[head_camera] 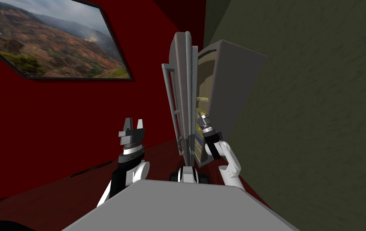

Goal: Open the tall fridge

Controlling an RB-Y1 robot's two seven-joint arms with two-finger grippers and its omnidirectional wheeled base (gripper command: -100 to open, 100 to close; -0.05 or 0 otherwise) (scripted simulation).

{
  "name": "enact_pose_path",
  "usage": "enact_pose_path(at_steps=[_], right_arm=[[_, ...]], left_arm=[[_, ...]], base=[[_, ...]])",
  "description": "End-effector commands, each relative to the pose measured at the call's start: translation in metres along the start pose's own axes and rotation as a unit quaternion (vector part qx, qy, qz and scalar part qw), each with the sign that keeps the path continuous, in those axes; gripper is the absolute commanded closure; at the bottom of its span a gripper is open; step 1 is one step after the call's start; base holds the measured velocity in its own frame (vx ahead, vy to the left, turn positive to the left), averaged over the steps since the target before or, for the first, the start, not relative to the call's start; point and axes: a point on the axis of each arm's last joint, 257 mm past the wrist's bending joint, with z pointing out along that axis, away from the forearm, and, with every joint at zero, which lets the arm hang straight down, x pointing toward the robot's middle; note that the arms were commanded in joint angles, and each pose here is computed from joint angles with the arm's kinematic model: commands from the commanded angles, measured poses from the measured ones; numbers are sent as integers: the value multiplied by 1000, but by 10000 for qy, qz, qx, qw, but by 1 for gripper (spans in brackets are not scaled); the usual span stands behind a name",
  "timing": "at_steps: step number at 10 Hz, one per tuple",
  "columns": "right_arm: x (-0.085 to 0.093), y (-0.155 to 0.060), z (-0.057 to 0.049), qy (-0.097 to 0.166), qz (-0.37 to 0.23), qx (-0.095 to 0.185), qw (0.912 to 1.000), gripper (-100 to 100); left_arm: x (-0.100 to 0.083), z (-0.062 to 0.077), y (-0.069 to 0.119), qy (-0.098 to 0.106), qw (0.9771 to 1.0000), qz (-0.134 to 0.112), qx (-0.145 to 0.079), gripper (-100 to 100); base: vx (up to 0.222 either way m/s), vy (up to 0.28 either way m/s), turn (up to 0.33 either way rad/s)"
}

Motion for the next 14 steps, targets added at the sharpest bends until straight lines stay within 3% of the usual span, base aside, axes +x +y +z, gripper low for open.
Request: enact_pose_path(at_steps=[1, 2, 3, 4, 10, 14], right_arm=[[-6, 3, -6, -83, 6, 30, 10000, 100], [-7, 5, -10, -110, 5, 24, 9999, 100], [-6, 5, -7, -85, 11, 22, 10000, 100], [-6, 9, -11, -214, -138, -62, 9997, -100], [4, 19, -24, -544, -630, -352, 9959, -100], [16, 15, -29, -478, -768, -372, 9952, -100]], left_arm=[[0, 0, 0, 0, 10000, 0, 0, 0], [0, 0, 0, 0, 10000, 0, 0, 0], [0, 0, 0, 0, 10000, 0, 0, 0], [0, 0, 0, 0, 10000, 0, 0, 0], [0, 0, 0, 0, 10000, 0, 0, 0], [0, 0, 0, -1, 10000, -1, 1, 0]], base=[[25, 32, -2], [-1, 26, -22], [0, 13, -6], [3, 17, -6], [1, 64, -26], [8, 197, -75]])
